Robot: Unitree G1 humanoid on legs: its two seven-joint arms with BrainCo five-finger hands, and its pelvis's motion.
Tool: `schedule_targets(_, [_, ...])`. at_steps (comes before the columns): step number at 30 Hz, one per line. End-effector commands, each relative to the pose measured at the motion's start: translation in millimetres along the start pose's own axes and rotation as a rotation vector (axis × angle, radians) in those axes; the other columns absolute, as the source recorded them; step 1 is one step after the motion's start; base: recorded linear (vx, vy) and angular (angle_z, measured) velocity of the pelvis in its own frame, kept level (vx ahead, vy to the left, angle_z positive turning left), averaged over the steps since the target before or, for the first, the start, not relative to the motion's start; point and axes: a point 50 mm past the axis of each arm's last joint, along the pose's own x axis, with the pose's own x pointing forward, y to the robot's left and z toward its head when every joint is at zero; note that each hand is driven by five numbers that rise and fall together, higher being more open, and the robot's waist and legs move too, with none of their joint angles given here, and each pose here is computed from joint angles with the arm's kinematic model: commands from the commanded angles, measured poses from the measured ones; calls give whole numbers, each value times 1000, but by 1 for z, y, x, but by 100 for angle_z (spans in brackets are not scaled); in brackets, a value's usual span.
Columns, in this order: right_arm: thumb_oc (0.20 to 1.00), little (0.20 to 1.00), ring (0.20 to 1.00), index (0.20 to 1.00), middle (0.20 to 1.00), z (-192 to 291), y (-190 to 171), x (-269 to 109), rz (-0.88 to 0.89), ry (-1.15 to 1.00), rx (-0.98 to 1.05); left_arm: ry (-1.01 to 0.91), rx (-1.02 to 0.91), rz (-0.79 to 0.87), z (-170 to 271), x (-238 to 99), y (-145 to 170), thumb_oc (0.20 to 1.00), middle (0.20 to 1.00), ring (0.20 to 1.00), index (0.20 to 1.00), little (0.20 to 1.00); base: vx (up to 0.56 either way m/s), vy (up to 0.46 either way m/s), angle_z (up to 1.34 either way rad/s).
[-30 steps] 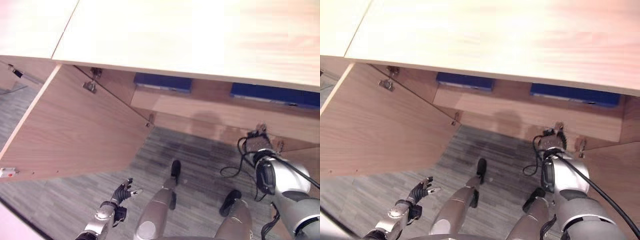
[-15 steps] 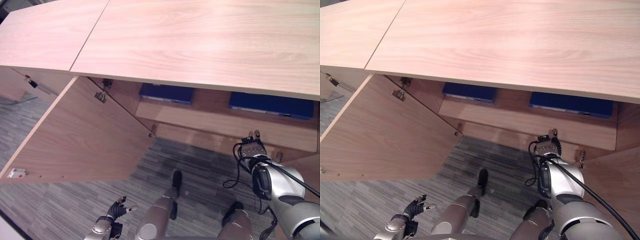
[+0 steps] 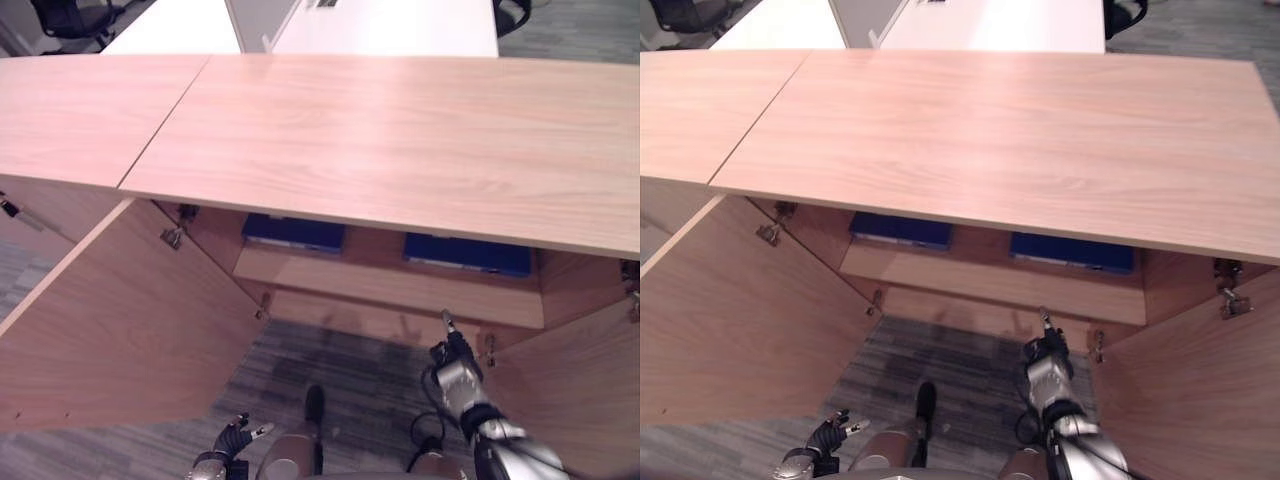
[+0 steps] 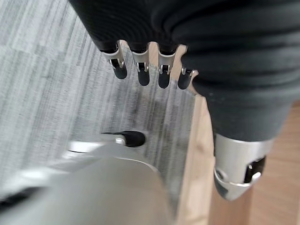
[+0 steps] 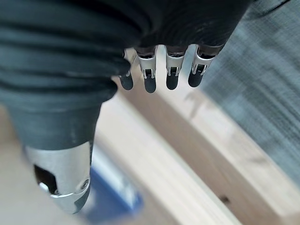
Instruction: Put the empty folder in the office cabinet
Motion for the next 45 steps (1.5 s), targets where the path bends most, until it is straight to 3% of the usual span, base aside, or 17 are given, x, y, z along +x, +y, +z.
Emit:
schedule_targets(1, [1000, 1000, 1000, 1000, 1000, 32, 20, 1, 180, -137, -134, 30, 28, 58, -4, -1, 18, 1000, 1000, 1000, 1000, 1000, 44, -22, 3])
schedule_targets(3, [1000, 1000, 1000, 1000, 1000, 28, 15, -4, 197, -135, -154, 31, 17, 70, -4, -1, 20, 1000, 1000, 1000, 1000, 1000, 32, -61, 16])
schedule_targets(9, [1000, 1000, 1000, 1000, 1000, 13, 17, -17, 358, -108, -499, 9, -23, 123, 5, 0, 38, 1000, 1000, 1000, 1000, 1000, 52, -136, 78])
schedule_targets(15, [1000, 1000, 1000, 1000, 1000, 33, 21, -22, 443, -197, -742, 1, -81, 140, 1, -3, 44, 1000, 1000, 1000, 1000, 1000, -8, -127, 74])
schedule_targets(16, [1000, 1000, 1000, 1000, 1000, 50, 27, -24, 471, -286, -906, 4, -80, 134, -1, -5, 45, 1000, 1000, 1000, 1000, 1000, -55, -92, 42])
schedule_targets(22, [1000, 1000, 1000, 1000, 1000, 108, 42, -32, 461, -583, -1301, 28, -91, 148, -18, -13, 55, 1000, 1000, 1000, 1000, 1000, -47, -88, 46])
schedule_targets(30, [1000, 1000, 1000, 1000, 1000, 133, 61, -28, 432, -668, -1330, -3, -152, 141, -12, -11, 49, 1000, 1000, 1000, 1000, 1000, -137, 55, 39])
schedule_targets(35, [1000, 1000, 1000, 1000, 1000, 99, 38, -16, 390, -495, -1318, 28, -100, 128, -16, -10, 43, 1000, 1000, 1000, 1000, 1000, -8, 173, 41])
schedule_targets(45, [1000, 1000, 1000, 1000, 1000, 77, 9, -15, 302, -379, -1254, -39, 73, 68, 15, -4, 48, 1000, 1000, 1000, 1000, 1000, 10, 223, 46])
